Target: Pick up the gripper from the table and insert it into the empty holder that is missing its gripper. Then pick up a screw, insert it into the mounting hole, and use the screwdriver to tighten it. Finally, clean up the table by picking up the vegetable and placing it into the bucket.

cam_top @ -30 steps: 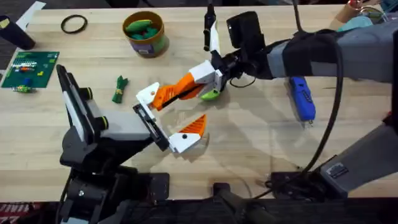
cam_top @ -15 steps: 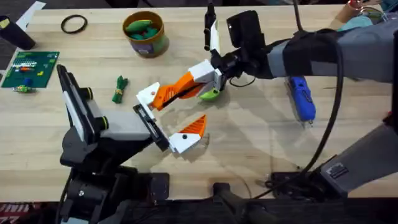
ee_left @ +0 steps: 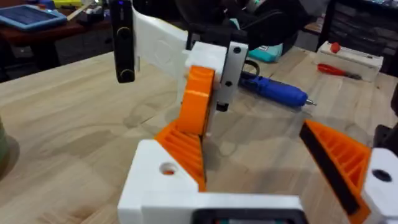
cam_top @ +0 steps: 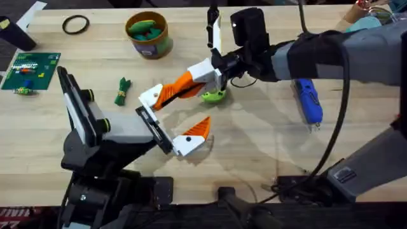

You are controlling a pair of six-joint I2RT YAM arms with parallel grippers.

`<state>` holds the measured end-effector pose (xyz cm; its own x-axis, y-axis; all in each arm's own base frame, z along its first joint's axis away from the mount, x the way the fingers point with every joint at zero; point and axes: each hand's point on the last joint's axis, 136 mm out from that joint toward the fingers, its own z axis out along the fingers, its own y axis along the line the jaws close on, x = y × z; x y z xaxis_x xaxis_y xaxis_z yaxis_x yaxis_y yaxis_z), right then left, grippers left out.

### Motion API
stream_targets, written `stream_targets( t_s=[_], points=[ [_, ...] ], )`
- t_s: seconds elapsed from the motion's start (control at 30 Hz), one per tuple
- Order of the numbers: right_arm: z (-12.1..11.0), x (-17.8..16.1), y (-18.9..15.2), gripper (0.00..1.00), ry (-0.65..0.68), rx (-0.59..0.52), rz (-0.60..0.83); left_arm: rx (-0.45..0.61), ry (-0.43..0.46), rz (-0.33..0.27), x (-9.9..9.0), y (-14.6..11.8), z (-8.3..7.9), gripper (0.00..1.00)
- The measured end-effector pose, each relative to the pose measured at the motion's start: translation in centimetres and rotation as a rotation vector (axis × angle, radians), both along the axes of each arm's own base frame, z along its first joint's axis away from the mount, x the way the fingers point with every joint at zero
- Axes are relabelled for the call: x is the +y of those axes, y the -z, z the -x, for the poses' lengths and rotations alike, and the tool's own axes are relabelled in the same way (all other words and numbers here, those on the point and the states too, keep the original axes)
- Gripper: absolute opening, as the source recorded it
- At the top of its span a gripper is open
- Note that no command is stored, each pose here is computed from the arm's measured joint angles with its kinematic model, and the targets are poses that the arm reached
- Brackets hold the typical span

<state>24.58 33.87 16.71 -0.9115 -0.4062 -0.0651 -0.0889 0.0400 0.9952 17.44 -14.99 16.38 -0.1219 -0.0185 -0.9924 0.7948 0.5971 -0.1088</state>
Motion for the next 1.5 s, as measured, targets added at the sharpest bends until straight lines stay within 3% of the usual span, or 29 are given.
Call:
stream_targets(
  t_s=[1.5],
  points=[
    [-0.2,1.5,-0.2,0.016,0.038,0.001,0.027,0.002,-0.049,0.000,0.6,0.0,-0.7,0.987]
  ],
)
